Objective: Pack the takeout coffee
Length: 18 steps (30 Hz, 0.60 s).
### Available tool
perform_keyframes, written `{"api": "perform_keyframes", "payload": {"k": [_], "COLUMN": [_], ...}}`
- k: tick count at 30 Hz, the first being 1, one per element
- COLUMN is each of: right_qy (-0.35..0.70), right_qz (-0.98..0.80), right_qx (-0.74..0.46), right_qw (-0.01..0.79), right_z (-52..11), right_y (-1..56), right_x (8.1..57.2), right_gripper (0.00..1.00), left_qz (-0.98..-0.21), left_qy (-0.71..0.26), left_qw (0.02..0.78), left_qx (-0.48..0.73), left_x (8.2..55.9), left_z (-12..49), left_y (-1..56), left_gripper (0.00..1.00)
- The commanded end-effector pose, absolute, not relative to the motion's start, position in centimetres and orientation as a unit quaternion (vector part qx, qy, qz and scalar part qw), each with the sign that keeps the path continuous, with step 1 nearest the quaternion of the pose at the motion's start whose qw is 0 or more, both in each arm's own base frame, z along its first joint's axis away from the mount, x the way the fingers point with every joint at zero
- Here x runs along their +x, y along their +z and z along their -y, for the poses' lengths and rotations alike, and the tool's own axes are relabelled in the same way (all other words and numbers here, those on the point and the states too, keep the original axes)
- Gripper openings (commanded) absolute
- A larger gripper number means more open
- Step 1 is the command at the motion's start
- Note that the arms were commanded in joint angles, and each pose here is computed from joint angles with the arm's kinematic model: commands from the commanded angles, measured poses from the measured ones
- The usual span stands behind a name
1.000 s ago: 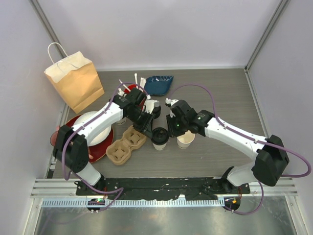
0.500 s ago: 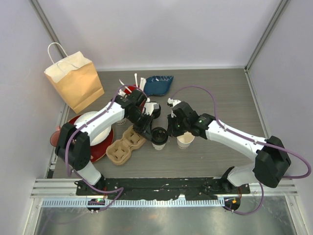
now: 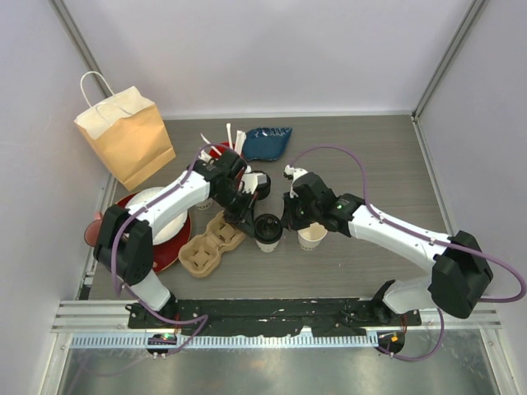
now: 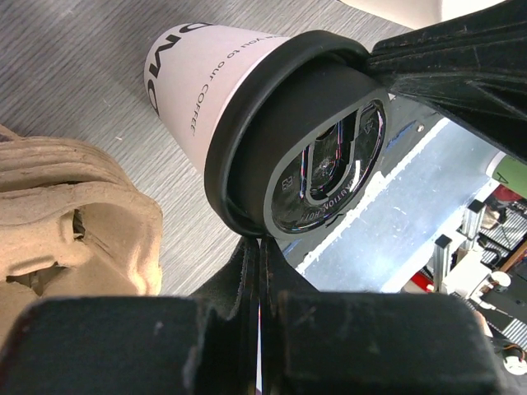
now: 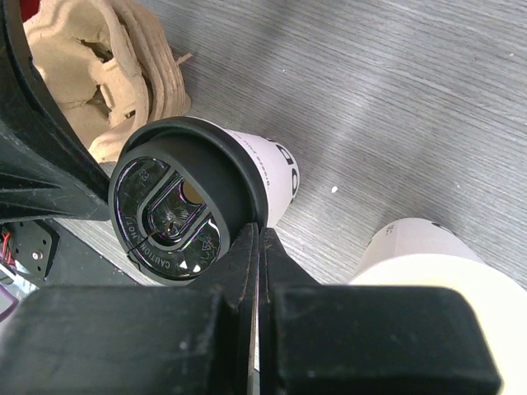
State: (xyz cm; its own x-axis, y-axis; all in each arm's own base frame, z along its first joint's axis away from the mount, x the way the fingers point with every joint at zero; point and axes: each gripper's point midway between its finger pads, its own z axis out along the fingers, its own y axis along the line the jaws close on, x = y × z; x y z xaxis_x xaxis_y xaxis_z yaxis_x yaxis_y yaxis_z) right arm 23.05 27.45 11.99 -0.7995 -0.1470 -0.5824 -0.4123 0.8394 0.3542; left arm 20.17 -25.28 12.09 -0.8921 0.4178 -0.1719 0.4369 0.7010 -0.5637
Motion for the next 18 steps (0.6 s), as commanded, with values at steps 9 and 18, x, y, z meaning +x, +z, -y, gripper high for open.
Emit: {"api": "perform_keyframes", "payload": {"k": [9,18], "right_qy": [0.166,0.174], "right_qz": [-0.956,-0.936], "right_qx": [-0.169,-0.217], "right_qw": [0.171,0.215], "right_z": [-24.1,-25.6], "right_y": [5.3,8.9], "right_x": [18.9,21.1], "right_gripper": [0.01,0.01], "left_qz": [-0.95,-0.92], "left_qy": [-0.21,-0.273], "left_qw": [-0.022,0.04], "left_qx": [0.231,0.278], "left_x": [20.9,20.8], "left_z": [23.4,24.9], "left_y": [3.6,10.4], "left_gripper": [0.0,0.1]}}
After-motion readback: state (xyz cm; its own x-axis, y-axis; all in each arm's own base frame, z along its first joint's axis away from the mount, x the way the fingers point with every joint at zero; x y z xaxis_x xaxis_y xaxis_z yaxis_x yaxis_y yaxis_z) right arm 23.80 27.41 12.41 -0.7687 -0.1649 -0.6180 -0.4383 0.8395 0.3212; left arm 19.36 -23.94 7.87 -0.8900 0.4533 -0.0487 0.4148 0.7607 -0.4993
